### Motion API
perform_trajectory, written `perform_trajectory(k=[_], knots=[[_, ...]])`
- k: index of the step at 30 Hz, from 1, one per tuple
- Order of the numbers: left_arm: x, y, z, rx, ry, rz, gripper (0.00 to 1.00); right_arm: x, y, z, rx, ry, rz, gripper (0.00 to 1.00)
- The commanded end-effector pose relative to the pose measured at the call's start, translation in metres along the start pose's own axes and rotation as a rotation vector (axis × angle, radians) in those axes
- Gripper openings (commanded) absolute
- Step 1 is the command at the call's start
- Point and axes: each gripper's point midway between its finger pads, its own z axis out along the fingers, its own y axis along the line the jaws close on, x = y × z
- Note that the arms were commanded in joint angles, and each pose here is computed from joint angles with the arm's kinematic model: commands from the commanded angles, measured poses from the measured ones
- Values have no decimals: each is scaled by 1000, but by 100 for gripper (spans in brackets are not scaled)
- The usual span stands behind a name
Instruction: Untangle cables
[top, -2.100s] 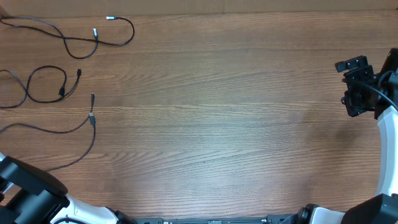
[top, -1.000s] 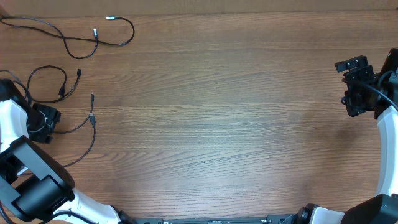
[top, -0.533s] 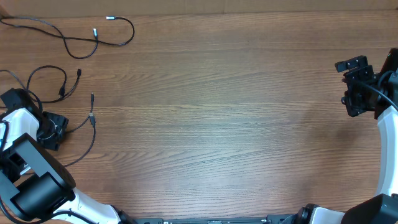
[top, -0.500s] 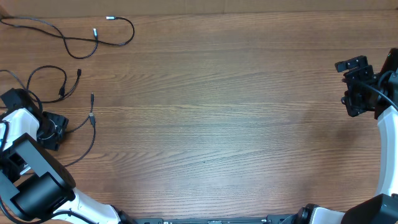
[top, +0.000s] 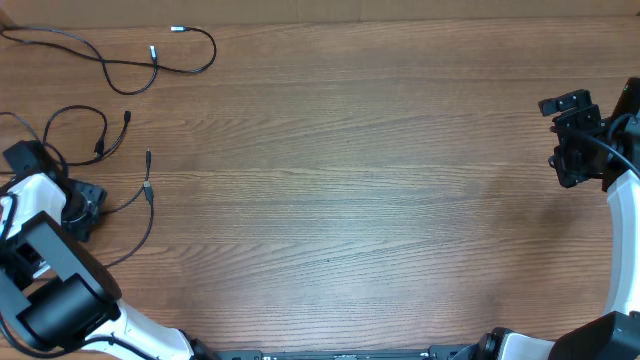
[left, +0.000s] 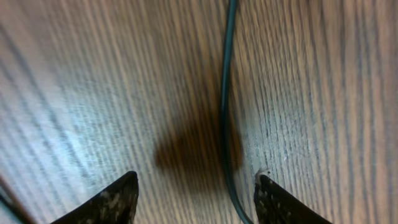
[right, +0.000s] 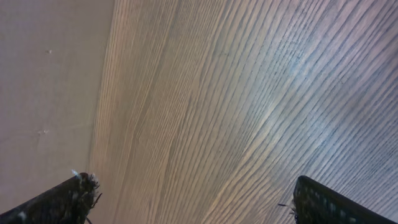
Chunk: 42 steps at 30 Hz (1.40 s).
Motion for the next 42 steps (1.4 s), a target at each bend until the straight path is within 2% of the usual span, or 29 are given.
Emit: perform_trajectory(k=[1, 5, 7, 10, 15, 17, 18, 28, 37, 39, 40, 41, 42], knots=[[15, 1, 18, -49, 30, 38, 60, -3, 2, -3, -5, -18, -8, 100], [24, 4, 32, -79, 64, 52, 61, -3, 2, -3, -5, -18, -8, 100], [29, 9, 39, -103, 80, 56, 57, -3, 2, -3, -5, -18, -8, 100], [34, 20, 46, -162, 94, 66, 41, -3, 2, -3, -5, -18, -8, 100], [35, 31, 46, -215, 95, 75, 27, -3, 2, -3, -5, -18, -8, 100], [37, 33, 45, -223, 105, 76, 10, -3, 2, -3, -5, -18, -8, 100], [38, 34, 45, -226, 109, 76, 5, -3, 2, -3, -5, -18, -8, 100], [44, 59, 35, -358, 109, -13, 4, -3, 2, -3, -5, -18, -8, 100], [43, 73, 26, -408, 145, -36, 4, -3, 2, -3, -5, -18, -8, 100], [40, 75, 24, -411, 148, -41, 11, -3, 2, -3, -5, -18, -8, 100], [37, 74, 20, -411, 149, -45, 31, -3, 2, -3, -5, -18, -8, 100], [34, 71, 18, -407, 145, -46, 43, -3, 2, -3, -5, -18, -8, 100], [30, 69, 15, -405, 143, -46, 62, -3, 2, -3, -5, -18, -8, 100]])
